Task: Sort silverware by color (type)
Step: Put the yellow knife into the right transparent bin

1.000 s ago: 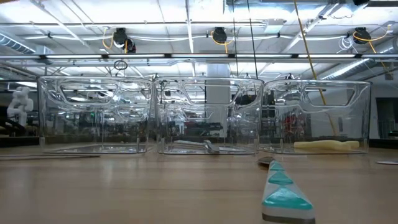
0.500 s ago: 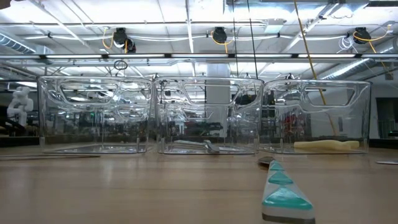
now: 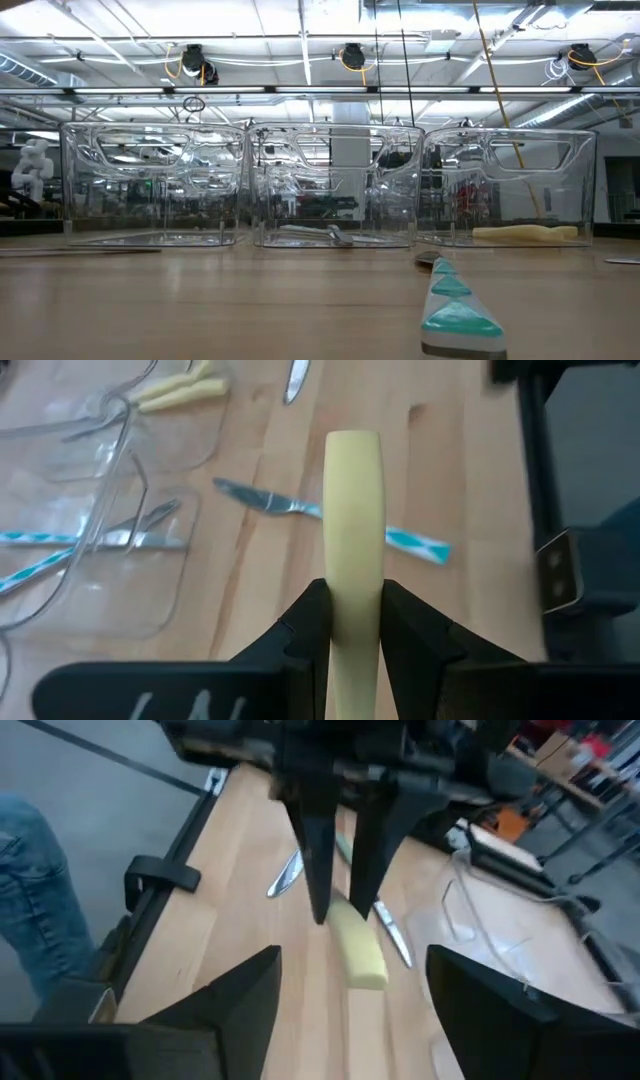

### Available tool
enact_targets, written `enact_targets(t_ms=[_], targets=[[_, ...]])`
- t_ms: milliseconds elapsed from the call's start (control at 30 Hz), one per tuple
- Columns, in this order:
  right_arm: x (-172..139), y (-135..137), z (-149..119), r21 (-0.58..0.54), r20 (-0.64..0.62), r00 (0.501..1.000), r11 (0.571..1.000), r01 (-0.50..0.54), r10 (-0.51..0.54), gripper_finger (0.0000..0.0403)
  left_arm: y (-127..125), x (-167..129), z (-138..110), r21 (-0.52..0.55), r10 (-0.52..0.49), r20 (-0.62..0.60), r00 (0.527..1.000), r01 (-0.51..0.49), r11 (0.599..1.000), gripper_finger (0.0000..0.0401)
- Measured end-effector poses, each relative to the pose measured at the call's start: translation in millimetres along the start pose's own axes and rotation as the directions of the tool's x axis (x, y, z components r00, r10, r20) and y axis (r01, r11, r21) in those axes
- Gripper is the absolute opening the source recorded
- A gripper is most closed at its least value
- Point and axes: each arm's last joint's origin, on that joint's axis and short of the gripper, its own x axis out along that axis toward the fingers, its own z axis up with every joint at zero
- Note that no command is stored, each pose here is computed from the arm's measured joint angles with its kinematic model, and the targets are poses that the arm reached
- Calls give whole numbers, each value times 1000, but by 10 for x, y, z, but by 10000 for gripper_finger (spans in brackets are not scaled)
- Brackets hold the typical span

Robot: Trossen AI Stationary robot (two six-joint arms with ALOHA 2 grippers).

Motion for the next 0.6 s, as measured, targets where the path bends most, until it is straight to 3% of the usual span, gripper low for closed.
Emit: enact_targets(t_ms=[333, 600], targets=[[203, -120, -28, 94, -38, 999, 995, -29, 33, 217, -11, 5, 31, 1, -8, 26, 1000, 8, 1000, 71], [277, -175, -30, 163, -54, 994, 982, -89, 99, 170, -7, 7, 38, 6, 5, 39, 999, -5, 1000, 71]])
